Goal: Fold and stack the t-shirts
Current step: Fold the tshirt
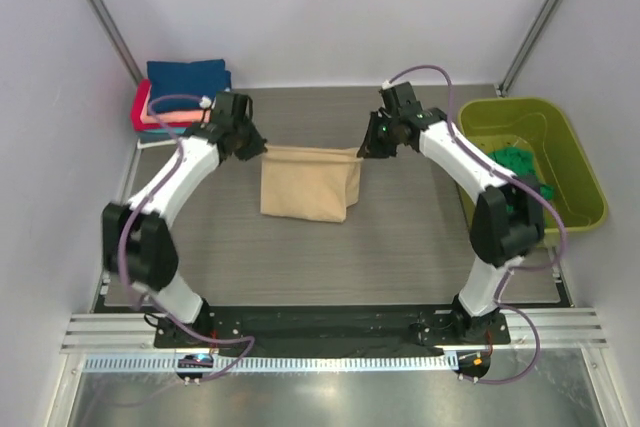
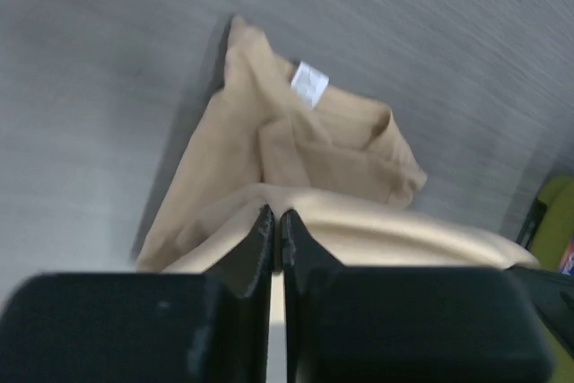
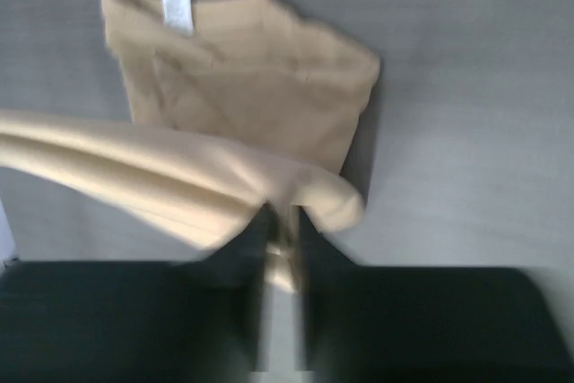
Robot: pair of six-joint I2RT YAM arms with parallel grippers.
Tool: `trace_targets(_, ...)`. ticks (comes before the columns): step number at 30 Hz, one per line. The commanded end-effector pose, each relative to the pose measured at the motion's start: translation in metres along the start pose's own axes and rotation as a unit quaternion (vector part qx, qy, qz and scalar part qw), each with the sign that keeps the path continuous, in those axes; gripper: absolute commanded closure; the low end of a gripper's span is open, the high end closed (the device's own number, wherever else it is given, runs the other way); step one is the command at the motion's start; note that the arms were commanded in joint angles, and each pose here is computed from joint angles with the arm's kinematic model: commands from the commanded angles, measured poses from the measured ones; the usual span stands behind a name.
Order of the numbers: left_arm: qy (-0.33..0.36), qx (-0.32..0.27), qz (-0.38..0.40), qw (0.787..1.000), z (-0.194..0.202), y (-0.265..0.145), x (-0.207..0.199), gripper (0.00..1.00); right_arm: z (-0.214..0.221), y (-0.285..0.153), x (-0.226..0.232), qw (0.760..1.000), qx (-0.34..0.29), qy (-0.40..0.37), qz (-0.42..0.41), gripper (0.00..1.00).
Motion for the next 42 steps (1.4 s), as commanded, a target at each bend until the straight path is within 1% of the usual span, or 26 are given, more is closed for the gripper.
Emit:
trace_targets(1, 0.02, 0.023, -0.001, 1.0, -0.037, 0.058, 0.003, 0.92, -0.043, 0.031, -0.01, 0.999, -0.023, -0.003, 0.035, 0.64)
trace_targets(2, 0.026, 0.011, 0.011, 1.0, -0.062, 0.065, -0.012, 0.65, -0.051, 0.041, -0.009, 0.999, -0.022, -0.008, 0.031, 0.46)
trace_targets(3, 0.027, 0.059, -0.004, 0.998, -0.051, 0.104, -0.004, 0.51, -0.064, 0.063, -0.009, 0.999, -0.019, -0.013, 0.034, 0.2)
trace_targets(4, 0.026, 0.081, 0.005, 0.996, -0.053, 0.117, -0.005, 0.43, -0.067, 0.068, -0.014, 0.998, -0.013, -0.012, 0.055, 0.13)
trace_targets(5, 0.029, 0.095, 0.01, 0.995, -0.053, 0.126, -0.007, 0.37, -0.072, 0.072, -0.019, 0.998, -0.007, -0.012, 0.064, 0.11)
trace_targets(8, 0.043, 0.093, 0.025, 0.994, -0.056, 0.13, -0.011, 0.32, -0.067, 0.067, -0.022, 0.998, -0.015, -0.012, 0.063, 0.09)
trace_targets(9, 0.04, 0.104, 0.01, 0.994, -0.042, 0.133, 0.0, 0.32, -0.052, 0.071, -0.033, 0.997, 0.0, -0.006, 0.071, 0.08)
trace_targets(10, 0.04, 0.078, 0.026, 0.996, -0.048, 0.121, -0.005, 0.3, -0.053, 0.058, -0.028, 0.998, -0.02, -0.007, 0.058, 0.08)
trace_targets(11, 0.038, 0.076, 0.027, 0.996, -0.045, 0.117, -0.002, 0.29, -0.048, 0.056, -0.031, 0.998, -0.02, -0.003, 0.059, 0.08)
trace_targets(15, 0.028, 0.082, 0.0, 0.996, -0.025, 0.1, 0.015, 0.28, -0.005, 0.051, -0.046, 0.998, 0.009, 0.031, 0.047, 0.09)
trace_targets(16, 0.02, 0.096, -0.025, 0.995, -0.01, 0.101, 0.028, 0.28, 0.0, 0.049, -0.046, 0.998, 0.01, 0.035, 0.042, 0.09)
trace_targets(19, 0.007, 0.092, -0.04, 0.995, 0.006, 0.087, 0.041, 0.3, 0.029, 0.041, -0.044, 0.998, 0.022, 0.037, 0.041, 0.09)
trace_targets(20, -0.003, 0.103, -0.048, 0.994, 0.023, 0.081, 0.052, 0.31, 0.035, 0.034, -0.04, 0.999, 0.018, 0.034, 0.034, 0.09)
trace_targets(22, -0.007, 0.095, -0.034, 0.995, 0.034, 0.081, 0.058, 0.31, 0.057, 0.033, -0.038, 0.999, 0.027, 0.025, 0.036, 0.09)
trace_targets(23, -0.013, 0.114, -0.033, 0.993, 0.054, 0.079, 0.069, 0.32, 0.065, 0.028, -0.04, 0.999, 0.028, 0.022, 0.036, 0.09)
trace_targets(25, -0.019, 0.116, -0.023, 0.993, 0.065, 0.081, 0.076, 0.34, 0.072, 0.025, -0.041, 0.999, 0.031, 0.02, 0.031, 0.09)
trace_targets(26, -0.028, 0.132, -0.032, 0.99, 0.081, 0.082, 0.085, 0.34, 0.073, 0.023, -0.043, 0.999, 0.029, 0.019, 0.033, 0.09)
trace_targets(30, -0.033, 0.144, -0.015, 0.989, 0.113, 0.084, 0.089, 0.36, 0.08, 0.012, -0.052, 0.999, 0.018, 0.013, 0.044, 0.09)
trace_targets(34, -0.034, 0.151, 0.014, 0.988, 0.142, 0.09, 0.074, 0.43, 0.076, -0.012, -0.058, 0.997, -0.022, 0.012, 0.067, 0.09)
trace_targets(35, -0.031, 0.154, 0.019, 0.987, 0.149, 0.089, 0.068, 0.44, 0.072, -0.018, -0.063, 0.995, -0.047, 0.013, 0.092, 0.09)
trace_targets(36, -0.03, 0.164, 0.032, 0.986, 0.166, 0.085, 0.054, 0.46, 0.074, -0.024, -0.068, 0.993, -0.05, 0.016, 0.106, 0.09)
trace_targets(38, -0.035, 0.166, 0.039, 0.985, 0.184, 0.077, 0.034, 0.49, 0.066, -0.044, -0.074, 0.989, -0.091, 0.027, 0.116, 0.09)
trace_targets(39, -0.016, 0.177, 0.069, 0.982, 0.208, 0.067, 0.011, 0.49, 0.068, -0.049, -0.08, 0.987, -0.097, 0.034, 0.126, 0.08)
trace_targets(40, -0.041, 0.177, 0.091, 0.979, 0.217, 0.063, -0.01, 0.49, 0.066, -0.063, -0.08, 0.985, -0.12, 0.04, 0.119, 0.08)
trace_targets(41, -0.037, 0.183, 0.119, 0.975, 0.227, 0.057, -0.03, 0.49, 0.065, -0.069, -0.082, 0.983, -0.131, 0.044, 0.123, 0.08)
trace_targets(42, -0.012, 0.199, 0.169, 0.965, 0.251, 0.043, -0.059, 0.48, 0.063, -0.077, -0.088, 0.978, -0.146, 0.055, 0.136, 0.07)
Point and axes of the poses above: each gripper's point midway between its finger pads, its own y axis out along the fingers, its own x axis along the line the jaws close on, z = x × y, the point moved 9 cm from there along -y, back along the fingers, and after that the axes turned 6 degrees about y, right-handed, at the moved point
